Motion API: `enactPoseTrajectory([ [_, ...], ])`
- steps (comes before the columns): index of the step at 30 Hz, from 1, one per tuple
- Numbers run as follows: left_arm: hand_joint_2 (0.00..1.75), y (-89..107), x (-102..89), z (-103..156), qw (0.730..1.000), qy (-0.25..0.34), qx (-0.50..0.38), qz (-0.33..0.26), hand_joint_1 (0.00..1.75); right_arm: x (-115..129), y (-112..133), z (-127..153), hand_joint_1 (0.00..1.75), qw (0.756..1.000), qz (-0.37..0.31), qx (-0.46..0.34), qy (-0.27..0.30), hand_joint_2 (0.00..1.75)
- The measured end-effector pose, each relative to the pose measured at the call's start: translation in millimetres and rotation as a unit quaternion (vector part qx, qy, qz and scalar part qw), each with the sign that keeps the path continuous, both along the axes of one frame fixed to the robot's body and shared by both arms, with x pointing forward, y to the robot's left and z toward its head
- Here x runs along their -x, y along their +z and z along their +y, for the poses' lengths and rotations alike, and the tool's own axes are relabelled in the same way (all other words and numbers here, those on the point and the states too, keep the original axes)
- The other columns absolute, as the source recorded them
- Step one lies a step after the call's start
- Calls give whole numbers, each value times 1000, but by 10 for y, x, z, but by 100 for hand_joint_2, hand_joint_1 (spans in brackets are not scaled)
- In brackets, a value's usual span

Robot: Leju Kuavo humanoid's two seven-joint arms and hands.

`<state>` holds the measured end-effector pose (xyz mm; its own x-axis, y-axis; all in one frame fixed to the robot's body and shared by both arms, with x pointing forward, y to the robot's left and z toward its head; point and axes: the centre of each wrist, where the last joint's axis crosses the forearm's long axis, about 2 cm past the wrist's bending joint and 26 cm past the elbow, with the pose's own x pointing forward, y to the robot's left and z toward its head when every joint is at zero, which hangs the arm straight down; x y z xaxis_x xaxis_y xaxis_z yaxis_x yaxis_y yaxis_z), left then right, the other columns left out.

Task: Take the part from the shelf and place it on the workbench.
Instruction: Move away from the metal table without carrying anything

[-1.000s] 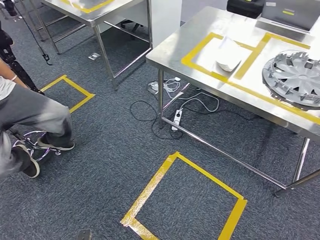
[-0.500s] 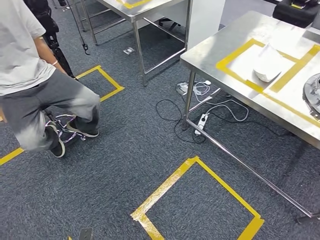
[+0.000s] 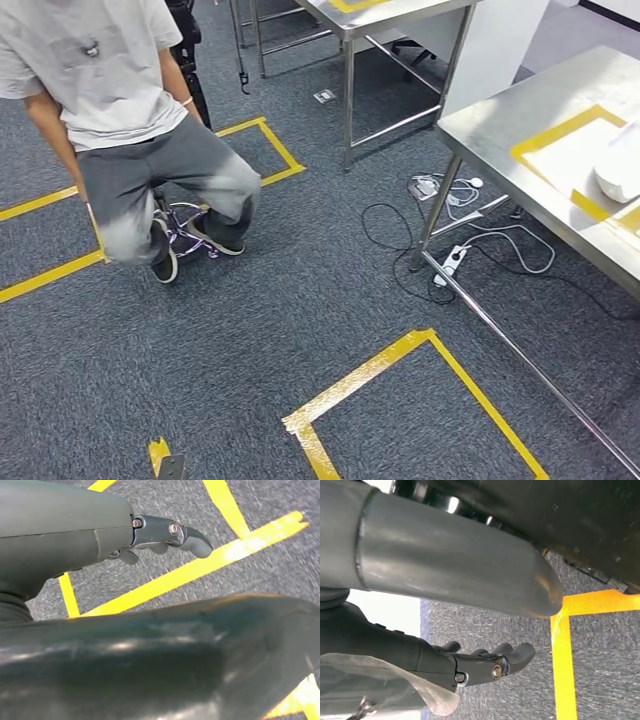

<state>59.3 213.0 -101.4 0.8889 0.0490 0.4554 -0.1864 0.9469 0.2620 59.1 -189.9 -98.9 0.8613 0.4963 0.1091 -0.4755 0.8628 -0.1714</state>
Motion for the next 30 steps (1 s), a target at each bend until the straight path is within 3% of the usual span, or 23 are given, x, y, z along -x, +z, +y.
enactPoseTrajectory([
  [12, 0, 30, -73, -122, 999, -12, 9, -33, 0, 27, -13, -45, 0, 1000, -3, -3, -4, 0],
  [30, 0, 32, -74, -131, 999, -12, 11, -35, 0, -5, -13, -67, 0, 1000, -2, -6, 0, 0],
])
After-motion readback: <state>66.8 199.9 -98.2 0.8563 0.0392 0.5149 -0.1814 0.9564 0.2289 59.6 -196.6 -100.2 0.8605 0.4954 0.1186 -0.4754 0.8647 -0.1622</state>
